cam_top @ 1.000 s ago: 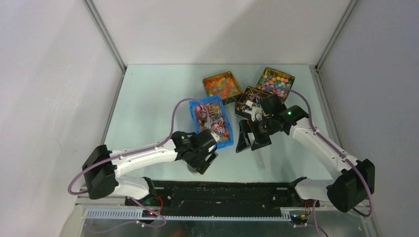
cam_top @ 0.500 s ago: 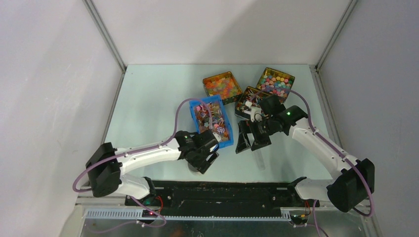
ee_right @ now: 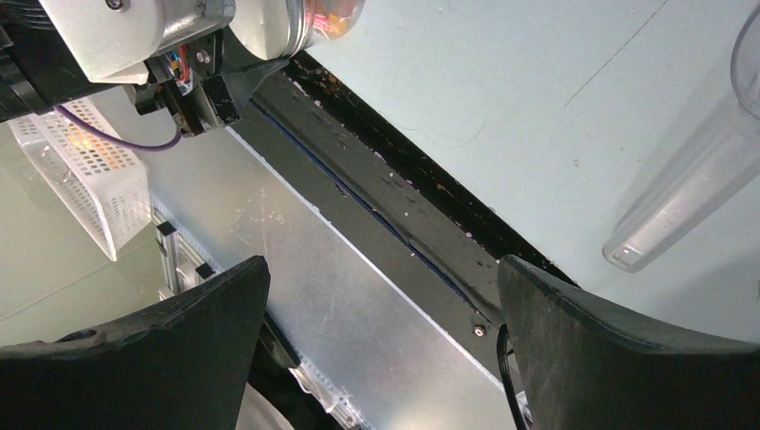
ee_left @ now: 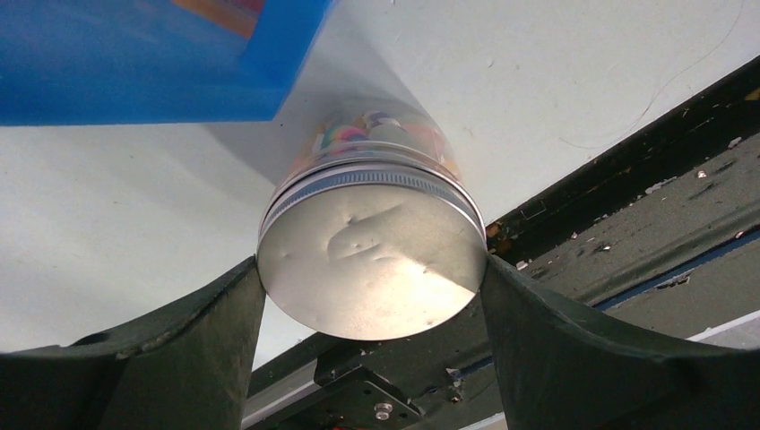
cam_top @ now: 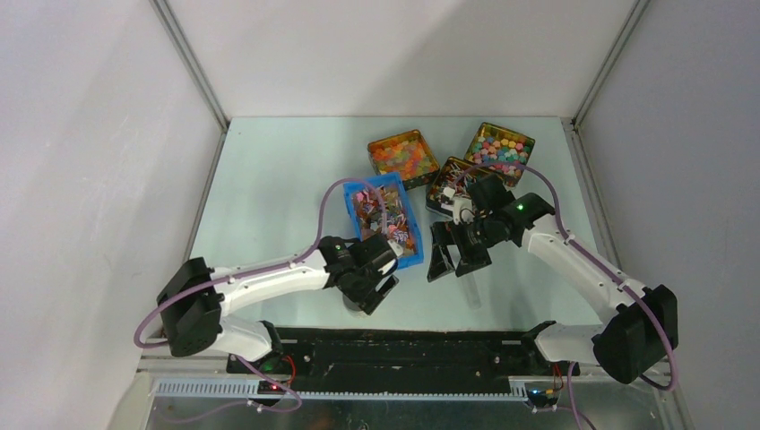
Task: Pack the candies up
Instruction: Close the bottle lid on the packing bottle.
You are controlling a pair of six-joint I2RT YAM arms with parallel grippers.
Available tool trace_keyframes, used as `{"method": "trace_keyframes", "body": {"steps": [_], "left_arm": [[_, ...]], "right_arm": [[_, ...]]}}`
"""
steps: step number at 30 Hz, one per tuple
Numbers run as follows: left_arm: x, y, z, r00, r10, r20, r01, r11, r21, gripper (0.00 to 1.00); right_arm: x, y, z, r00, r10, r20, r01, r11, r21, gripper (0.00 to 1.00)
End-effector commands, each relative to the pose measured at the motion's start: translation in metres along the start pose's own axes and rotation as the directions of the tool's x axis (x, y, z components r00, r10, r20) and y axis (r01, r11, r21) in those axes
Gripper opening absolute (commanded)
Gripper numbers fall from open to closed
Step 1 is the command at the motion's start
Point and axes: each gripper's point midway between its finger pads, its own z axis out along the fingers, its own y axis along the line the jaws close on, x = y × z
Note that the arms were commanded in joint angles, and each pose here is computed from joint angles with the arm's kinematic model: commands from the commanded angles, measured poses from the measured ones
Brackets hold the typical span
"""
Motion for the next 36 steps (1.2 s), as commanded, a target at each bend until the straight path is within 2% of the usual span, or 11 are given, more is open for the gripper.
{"method": "trace_keyframes", "body": {"steps": [1,8,14,28,31,34,36], "left_arm": [[-0.010,-0.026,0.016,1.000,0.014,0.010,-0.015,0.992,0.127,0.78],[-0.020,-0.043,0.017,0.999,0.050,0.009,-0.050,0.977,0.207,0.77],[-0.029,-0.053,0.020,0.995,0.099,-0.009,-0.095,0.971,0.218,0.78],[-0.058,-0.077,0.020,0.991,0.130,0.030,-0.134,0.963,0.233,0.79],[-0.060,-0.076,0.017,0.990,0.131,0.044,-0.137,0.966,0.220,0.85],[-0.063,-0.073,0.011,0.990,0.121,0.068,-0.132,0.970,0.202,0.98],[-0.068,-0.068,0.005,0.989,0.109,0.100,-0.126,0.976,0.179,0.99]], "right_arm": [[-0.002,-0.001,0.002,1.000,-0.024,0.008,0.024,1.000,0.004,1.00],[-0.004,-0.003,-0.002,0.999,-0.020,0.025,0.020,1.000,0.016,1.00],[-0.003,-0.010,-0.006,0.999,0.012,0.053,-0.013,1.000,0.026,1.00],[0.002,-0.036,-0.019,0.984,0.118,0.136,-0.128,0.989,0.071,1.00],[0.003,-0.038,-0.020,0.983,0.121,0.139,-0.132,0.988,0.074,1.00],[0.002,-0.039,-0.021,0.982,0.120,0.144,-0.132,0.988,0.077,1.00],[0.002,-0.039,-0.021,0.982,0.117,0.146,-0.129,0.989,0.078,1.00]]}}
